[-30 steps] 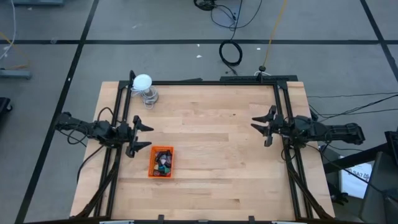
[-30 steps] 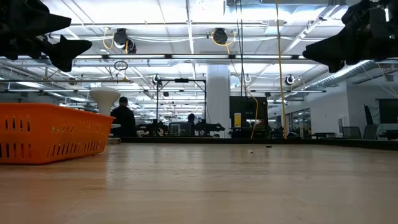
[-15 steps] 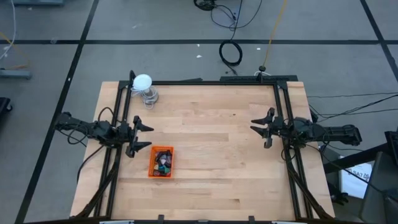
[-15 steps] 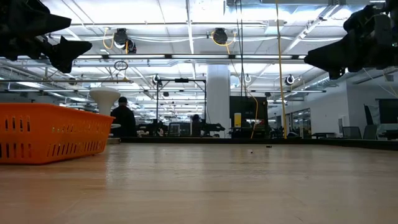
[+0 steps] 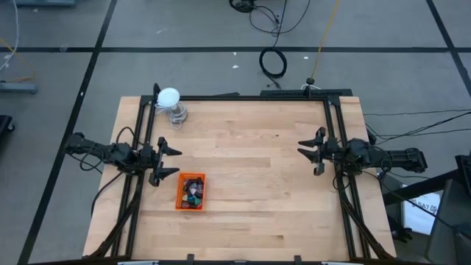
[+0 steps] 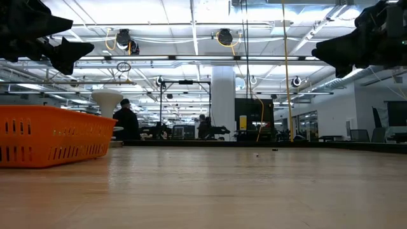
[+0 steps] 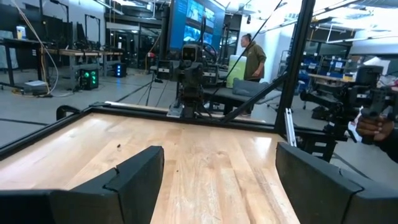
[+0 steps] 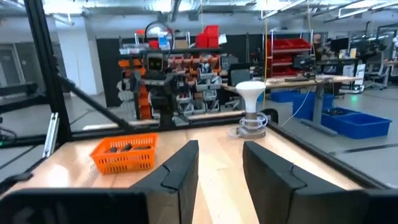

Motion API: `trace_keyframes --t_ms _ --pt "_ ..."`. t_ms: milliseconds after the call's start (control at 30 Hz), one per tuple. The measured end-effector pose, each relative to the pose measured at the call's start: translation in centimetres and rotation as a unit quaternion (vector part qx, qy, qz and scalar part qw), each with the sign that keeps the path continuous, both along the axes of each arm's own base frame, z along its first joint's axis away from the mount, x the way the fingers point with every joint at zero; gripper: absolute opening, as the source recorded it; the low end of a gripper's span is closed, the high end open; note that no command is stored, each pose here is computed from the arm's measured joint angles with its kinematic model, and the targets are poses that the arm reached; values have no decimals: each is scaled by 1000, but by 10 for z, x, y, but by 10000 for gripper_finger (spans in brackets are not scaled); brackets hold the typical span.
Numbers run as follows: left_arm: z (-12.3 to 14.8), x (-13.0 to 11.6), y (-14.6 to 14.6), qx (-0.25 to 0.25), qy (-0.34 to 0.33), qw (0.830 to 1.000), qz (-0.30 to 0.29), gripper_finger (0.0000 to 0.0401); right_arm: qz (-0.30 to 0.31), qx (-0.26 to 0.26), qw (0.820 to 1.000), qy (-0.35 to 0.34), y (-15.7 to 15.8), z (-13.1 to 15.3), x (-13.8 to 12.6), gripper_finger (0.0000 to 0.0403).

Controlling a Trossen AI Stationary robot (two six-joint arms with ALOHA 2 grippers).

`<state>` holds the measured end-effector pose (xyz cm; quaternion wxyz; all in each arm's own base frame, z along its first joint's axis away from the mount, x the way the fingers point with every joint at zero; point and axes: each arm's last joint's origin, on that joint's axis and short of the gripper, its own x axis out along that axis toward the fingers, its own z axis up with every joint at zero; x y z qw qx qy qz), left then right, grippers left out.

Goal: Pick & Place Nail Polish
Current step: Return to Home Position

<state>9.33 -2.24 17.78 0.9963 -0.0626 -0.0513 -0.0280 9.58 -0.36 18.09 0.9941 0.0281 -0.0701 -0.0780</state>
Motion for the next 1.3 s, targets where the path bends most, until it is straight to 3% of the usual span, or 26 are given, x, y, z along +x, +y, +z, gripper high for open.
trace_keyframes --t_ms 733,900,1033,1300 --pt "-1 0 0 1 4 1000 0 296 -17 -15 996 83 -1 -15 4 114" --pt "-3 0 0 20 17 1000 2 296 -17 -13 995 95 -1 -17 5 114" --pt "-3 0 0 20 17 1000 2 296 -16 6 996 90 -1 -16 6 114" --pt "1 0 -1 34 -6 999 -22 296 -4 -11 998 68 0 -12 5 114"
